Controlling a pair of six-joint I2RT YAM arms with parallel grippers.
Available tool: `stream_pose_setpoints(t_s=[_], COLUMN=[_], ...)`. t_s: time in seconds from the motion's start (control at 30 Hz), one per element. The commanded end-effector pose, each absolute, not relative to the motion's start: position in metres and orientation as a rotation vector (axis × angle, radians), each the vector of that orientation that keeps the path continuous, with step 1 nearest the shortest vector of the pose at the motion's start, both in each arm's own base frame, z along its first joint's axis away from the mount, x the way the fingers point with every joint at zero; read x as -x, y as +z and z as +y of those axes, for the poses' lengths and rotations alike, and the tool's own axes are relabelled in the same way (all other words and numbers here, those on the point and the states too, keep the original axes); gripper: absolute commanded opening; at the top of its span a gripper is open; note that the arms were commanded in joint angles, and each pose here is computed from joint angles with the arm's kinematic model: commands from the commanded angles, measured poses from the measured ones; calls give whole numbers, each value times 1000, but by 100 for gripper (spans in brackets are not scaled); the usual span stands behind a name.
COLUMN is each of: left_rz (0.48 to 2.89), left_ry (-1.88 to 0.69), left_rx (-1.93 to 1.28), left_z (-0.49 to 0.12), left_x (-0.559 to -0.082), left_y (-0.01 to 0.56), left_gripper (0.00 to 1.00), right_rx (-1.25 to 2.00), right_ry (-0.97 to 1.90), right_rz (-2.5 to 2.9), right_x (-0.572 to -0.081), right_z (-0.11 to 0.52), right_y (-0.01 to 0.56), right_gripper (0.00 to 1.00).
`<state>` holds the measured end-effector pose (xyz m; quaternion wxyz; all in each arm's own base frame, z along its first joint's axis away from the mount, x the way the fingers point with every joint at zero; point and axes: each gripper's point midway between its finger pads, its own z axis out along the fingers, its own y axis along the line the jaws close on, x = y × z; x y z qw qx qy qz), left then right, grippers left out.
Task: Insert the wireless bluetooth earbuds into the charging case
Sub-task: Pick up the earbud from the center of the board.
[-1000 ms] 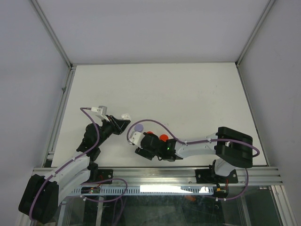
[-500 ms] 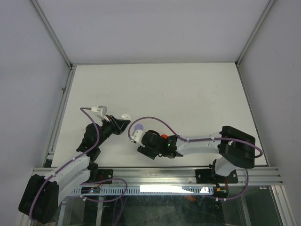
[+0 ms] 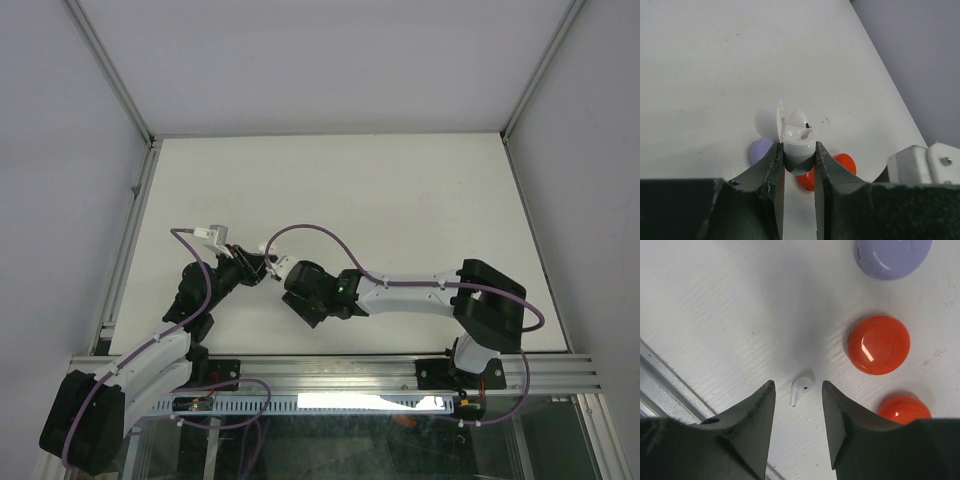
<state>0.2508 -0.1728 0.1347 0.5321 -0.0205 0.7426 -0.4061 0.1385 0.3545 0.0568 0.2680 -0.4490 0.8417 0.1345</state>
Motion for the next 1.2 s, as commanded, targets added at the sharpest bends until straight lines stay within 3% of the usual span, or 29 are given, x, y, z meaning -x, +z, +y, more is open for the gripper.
stream_pose_setpoints(t_s=[0.0,0.7,1.17], left_rz=[1689,1689,1690], left_ry=[-968,-971,-970], left_rx=[18,16,20], left_z=[-173,-174,-173], left_x=[-257,-258,-258], left_y=[159,161,160], left_gripper=[0,0,0], right_rx=[1119,1105,1171], right_ry=[335,317,225], right_rz=[2376,2480,2537], right_x=[-138,-139,-129], right_z=[352,354,347], right_y=[57,39,22], right_gripper=[44,31,30])
